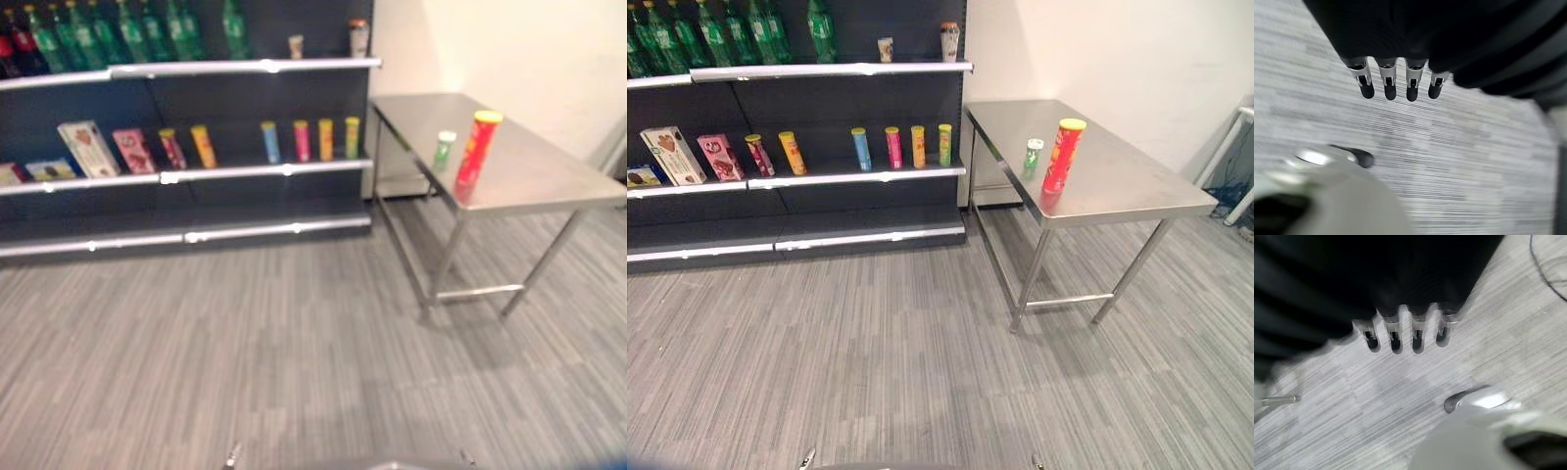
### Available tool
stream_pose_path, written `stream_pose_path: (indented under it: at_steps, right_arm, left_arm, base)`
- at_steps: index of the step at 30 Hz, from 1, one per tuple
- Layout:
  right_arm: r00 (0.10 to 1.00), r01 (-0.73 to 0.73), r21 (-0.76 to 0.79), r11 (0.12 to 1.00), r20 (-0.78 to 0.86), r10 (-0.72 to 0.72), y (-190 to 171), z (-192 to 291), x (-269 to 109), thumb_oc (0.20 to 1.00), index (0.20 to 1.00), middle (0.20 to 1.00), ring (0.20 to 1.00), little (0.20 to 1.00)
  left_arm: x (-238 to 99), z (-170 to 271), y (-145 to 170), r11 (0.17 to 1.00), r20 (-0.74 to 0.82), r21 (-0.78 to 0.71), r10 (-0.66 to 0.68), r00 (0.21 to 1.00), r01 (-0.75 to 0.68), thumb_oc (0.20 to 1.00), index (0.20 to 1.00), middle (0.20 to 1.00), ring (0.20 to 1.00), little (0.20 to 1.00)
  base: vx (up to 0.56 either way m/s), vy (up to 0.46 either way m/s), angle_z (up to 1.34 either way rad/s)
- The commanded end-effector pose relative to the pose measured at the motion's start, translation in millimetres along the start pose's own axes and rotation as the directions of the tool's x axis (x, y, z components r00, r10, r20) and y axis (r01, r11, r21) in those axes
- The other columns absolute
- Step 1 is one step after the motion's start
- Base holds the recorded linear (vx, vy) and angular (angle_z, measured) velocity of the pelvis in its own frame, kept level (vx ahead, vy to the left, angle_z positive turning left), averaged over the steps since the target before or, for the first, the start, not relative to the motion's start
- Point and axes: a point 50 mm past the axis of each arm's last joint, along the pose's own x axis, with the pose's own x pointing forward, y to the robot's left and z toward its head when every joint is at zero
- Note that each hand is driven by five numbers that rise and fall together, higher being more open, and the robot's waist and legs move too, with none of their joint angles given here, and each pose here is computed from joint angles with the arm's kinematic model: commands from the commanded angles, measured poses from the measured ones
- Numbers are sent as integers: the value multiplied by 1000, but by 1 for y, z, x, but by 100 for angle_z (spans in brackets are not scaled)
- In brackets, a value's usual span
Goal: Put the goods on the table back onto the shelves and tidy them up.
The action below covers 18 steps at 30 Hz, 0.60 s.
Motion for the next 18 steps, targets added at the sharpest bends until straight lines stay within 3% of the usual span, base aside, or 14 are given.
stream_pose_path:
  at_steps: [1,18]
  right_arm:
    - [997,-55,24,998,49,54,27,23,1,1000,1000,1000,1000,1000]
    - [998,-57,21,998,33,56,28,20,1,1000,1000,1000,1000,1000]
  left_arm:
    - [1,12,-31,996,24,-74,-50,998,52,1000,1000,1000,1000,1000]
    - [1,5,-33,993,-9,-95,-69,998,68,1000,1000,1000,1000,1000]
  base:
    - [0,0,0]
    - [0,0,0]
